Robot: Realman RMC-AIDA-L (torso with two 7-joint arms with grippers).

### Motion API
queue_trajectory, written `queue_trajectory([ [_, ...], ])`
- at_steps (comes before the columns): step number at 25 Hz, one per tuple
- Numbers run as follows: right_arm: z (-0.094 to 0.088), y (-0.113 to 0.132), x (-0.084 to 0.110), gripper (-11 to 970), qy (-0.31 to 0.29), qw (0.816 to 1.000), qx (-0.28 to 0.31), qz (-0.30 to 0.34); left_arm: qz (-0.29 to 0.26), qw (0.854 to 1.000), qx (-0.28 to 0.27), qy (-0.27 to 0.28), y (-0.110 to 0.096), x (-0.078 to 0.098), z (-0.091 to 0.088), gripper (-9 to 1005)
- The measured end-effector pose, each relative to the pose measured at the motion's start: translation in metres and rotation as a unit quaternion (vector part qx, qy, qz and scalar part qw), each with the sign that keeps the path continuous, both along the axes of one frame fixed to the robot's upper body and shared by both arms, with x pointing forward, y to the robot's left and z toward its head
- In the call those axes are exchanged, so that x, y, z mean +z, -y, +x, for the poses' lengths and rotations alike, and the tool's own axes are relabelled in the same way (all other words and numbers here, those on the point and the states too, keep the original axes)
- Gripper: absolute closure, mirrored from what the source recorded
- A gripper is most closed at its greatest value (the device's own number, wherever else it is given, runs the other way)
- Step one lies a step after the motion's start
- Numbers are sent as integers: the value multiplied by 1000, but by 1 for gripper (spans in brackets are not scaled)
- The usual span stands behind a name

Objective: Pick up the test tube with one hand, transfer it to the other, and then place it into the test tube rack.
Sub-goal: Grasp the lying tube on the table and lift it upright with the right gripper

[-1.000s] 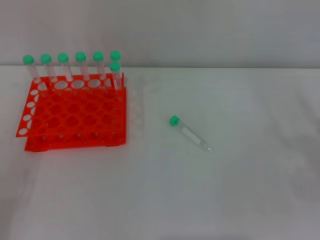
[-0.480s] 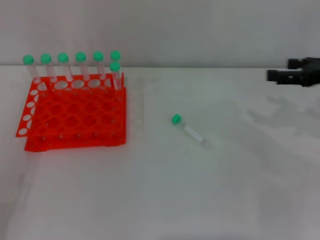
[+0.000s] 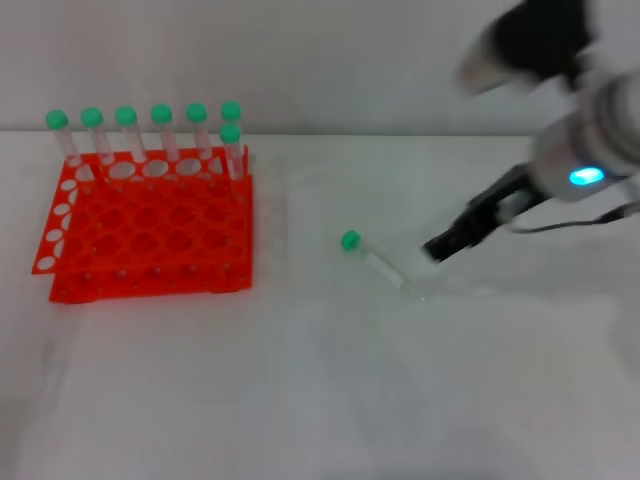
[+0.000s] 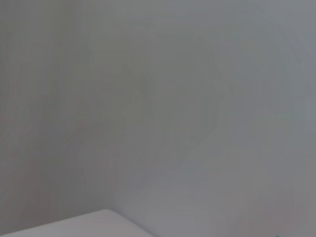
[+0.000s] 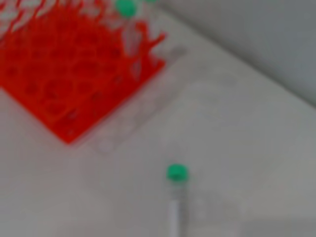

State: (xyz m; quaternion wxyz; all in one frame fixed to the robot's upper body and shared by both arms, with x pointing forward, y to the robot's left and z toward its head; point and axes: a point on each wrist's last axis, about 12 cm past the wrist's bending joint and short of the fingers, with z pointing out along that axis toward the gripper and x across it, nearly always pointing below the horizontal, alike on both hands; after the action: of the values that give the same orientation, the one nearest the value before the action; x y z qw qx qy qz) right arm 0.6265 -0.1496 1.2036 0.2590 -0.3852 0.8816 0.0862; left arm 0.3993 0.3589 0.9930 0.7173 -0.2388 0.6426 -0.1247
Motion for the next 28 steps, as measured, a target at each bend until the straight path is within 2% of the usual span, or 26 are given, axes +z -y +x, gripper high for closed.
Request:
queue_trajectory([
  [1, -2, -14, -3, 89, 4, 1000, 8, -17, 0, 1000, -1, 0, 0, 0, 1, 111],
  [5, -5, -39, -7, 90, 9, 999, 22, -36, -3, 1000, -5, 3, 3, 0, 2, 111],
  [12, -1, -49, -21, 90, 11, 999, 20, -44, -8, 1000, -7, 7, 6, 1, 6, 112],
  [18, 4, -49, -34, 91, 9, 999, 11, -45, -10, 1000, -10, 10, 7, 2, 9, 112],
  [24, 7, -51, -51, 131, -4, 999, 9, -46, -10, 1000, -10, 13, 7, 3, 11, 113],
  [28, 8, -51, -56, 158, -11, 999, 8, -49, -10, 1000, -10, 15, 7, 4, 12, 113],
])
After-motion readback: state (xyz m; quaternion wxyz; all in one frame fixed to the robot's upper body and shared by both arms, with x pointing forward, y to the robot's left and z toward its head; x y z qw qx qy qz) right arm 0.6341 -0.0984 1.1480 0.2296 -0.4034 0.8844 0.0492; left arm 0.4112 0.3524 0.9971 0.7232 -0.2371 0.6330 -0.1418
